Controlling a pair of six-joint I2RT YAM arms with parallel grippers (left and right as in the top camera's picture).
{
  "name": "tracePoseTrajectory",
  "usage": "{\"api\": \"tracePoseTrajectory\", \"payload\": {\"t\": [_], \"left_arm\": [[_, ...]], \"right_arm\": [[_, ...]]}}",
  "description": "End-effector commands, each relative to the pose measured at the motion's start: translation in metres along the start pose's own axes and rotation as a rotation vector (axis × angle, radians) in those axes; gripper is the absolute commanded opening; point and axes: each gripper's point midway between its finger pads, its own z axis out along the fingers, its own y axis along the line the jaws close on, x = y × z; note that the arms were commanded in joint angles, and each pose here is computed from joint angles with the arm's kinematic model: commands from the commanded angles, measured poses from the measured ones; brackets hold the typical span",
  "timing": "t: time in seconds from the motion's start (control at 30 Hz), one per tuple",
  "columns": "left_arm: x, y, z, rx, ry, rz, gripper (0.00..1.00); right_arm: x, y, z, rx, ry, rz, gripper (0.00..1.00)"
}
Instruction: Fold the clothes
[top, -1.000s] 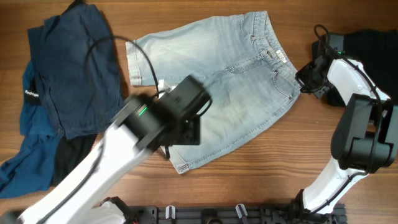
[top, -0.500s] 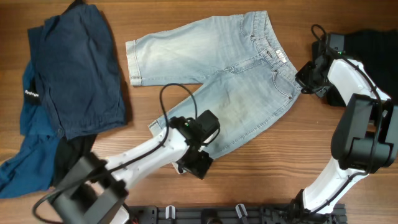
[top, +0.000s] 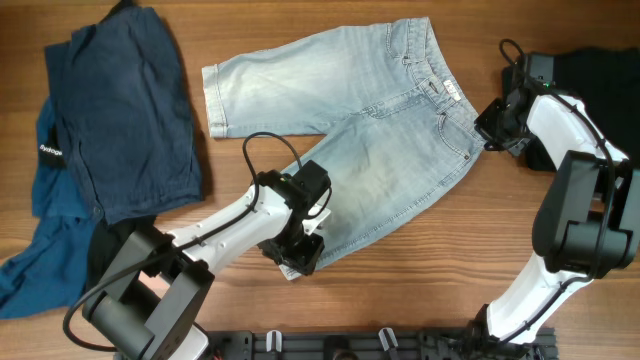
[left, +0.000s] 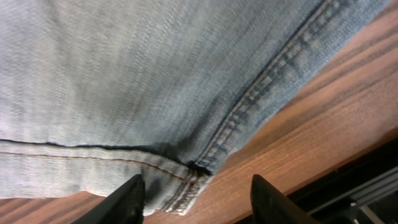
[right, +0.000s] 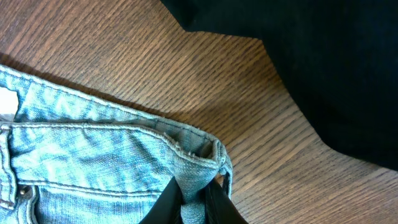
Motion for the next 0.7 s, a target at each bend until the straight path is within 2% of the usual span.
{"api": "tracePoseTrajectory", "payload": {"t": [0.0, 0.07, 0.17, 0.43, 0.53, 0.6, 0.67], "left_arm": [[0.018, -0.006, 0.005, 0.044, 0.077, 0.008, 0.59], [0.027, -0.004, 0.009, 0.042, 0.105, -0.007, 0.69], [0.036, -0.007, 0.016, 0.075, 0.155, -0.058, 0.73], [0.035, 0.001, 0.031, 0.045, 0.195, -0.098, 0.71], [0.038, 0.000, 0.028, 0.042, 0.213, -0.105, 0.57], [0.041, -0.001, 0.014, 0.027, 0.244, -0.114, 0.57], [0.032, 0.001, 0.000, -0.018, 0.212, -0.098, 0.59]], "right_arm": [[-0.003, 0.009, -0.010, -0.047, -0.015, -0.025, 0.12], [-0.003, 0.010, -0.010, -0.049, -0.016, -0.024, 0.12], [-0.004, 0.010, -0.010, -0.052, -0.020, -0.025, 0.12], [-0.004, 0.010, -0.010, -0.052, -0.021, -0.028, 0.12], [-0.004, 0.011, -0.010, -0.053, -0.022, -0.028, 0.13], [-0.005, 0.011, -0.010, -0.054, -0.024, -0.028, 0.13], [-0.005, 0.012, -0.010, -0.057, -0.022, -0.028, 0.14]]}}
